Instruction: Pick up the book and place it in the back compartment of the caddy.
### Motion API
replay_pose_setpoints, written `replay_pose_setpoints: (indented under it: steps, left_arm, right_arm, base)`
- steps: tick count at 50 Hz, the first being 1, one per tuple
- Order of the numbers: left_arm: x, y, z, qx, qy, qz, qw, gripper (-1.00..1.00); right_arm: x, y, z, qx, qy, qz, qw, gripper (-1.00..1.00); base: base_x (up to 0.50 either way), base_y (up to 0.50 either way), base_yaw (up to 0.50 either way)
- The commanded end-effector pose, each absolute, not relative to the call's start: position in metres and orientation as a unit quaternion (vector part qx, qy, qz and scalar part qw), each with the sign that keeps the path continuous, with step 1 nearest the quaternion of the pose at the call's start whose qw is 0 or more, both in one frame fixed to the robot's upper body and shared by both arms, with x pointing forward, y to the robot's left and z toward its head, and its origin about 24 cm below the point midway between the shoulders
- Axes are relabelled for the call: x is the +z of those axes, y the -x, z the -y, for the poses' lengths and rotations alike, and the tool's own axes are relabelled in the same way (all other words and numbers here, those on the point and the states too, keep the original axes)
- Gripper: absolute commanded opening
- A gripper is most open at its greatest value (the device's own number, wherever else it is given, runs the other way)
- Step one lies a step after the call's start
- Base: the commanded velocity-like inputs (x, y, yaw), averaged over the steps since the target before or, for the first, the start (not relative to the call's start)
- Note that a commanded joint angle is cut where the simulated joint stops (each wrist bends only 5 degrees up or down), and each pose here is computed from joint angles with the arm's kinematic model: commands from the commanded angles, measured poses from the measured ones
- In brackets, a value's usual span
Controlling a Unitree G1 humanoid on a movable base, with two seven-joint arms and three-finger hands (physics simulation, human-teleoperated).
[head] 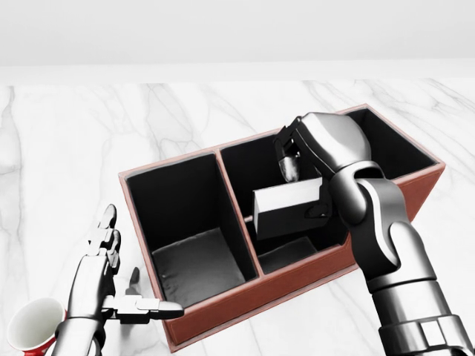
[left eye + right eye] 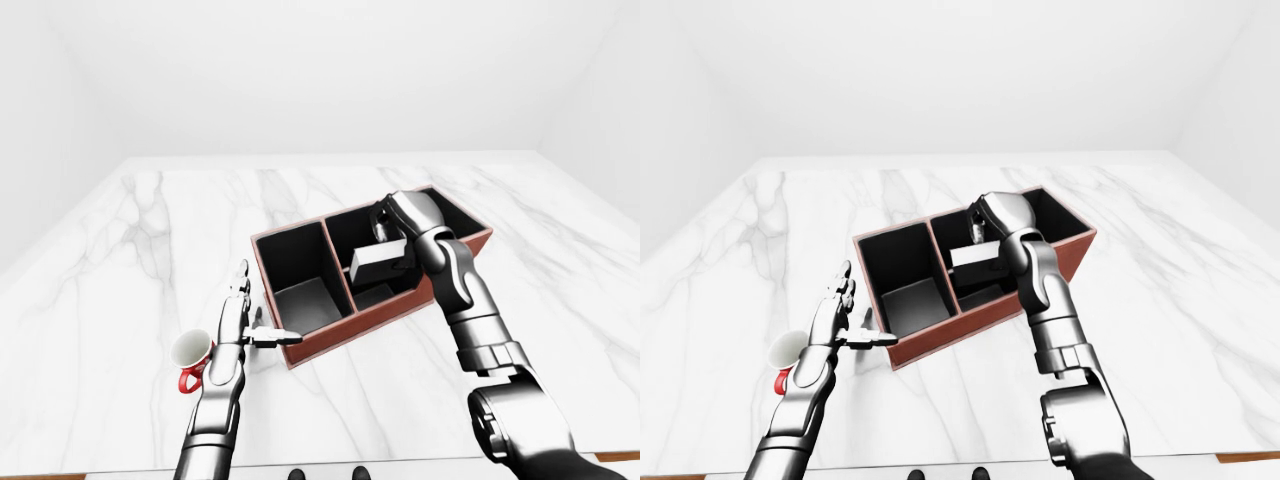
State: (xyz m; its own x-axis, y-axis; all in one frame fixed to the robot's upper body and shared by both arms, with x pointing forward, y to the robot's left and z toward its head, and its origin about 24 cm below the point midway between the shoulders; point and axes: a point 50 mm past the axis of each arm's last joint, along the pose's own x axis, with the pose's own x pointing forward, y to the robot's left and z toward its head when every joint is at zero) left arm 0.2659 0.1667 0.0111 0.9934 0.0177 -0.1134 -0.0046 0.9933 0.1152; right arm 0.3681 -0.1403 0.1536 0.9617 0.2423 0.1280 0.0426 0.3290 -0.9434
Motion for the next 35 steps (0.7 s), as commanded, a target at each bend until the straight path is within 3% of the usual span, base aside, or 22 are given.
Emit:
replay_pose_setpoints:
  steps: [1, 35]
  left_arm:
    - [0.011, -0.266, -0.167, 0.006, -0.058, -0.057, 0.997, 1.00]
    - [0.010, -0.266, -0.166, 0.005, -0.058, -0.058, 0.997, 1.00]
  right_arm:
    - [0.153, -0.373, 0.146, 0.039, 0.583, 0.123, 0.802, -1.00]
    - [0.129, -0.381, 0.147, 0.028, 0.612, 0.096, 0.784, -1.00]
  base:
    - [0.00, 0.00, 0.00]
    - [0.00, 0.00, 0.00]
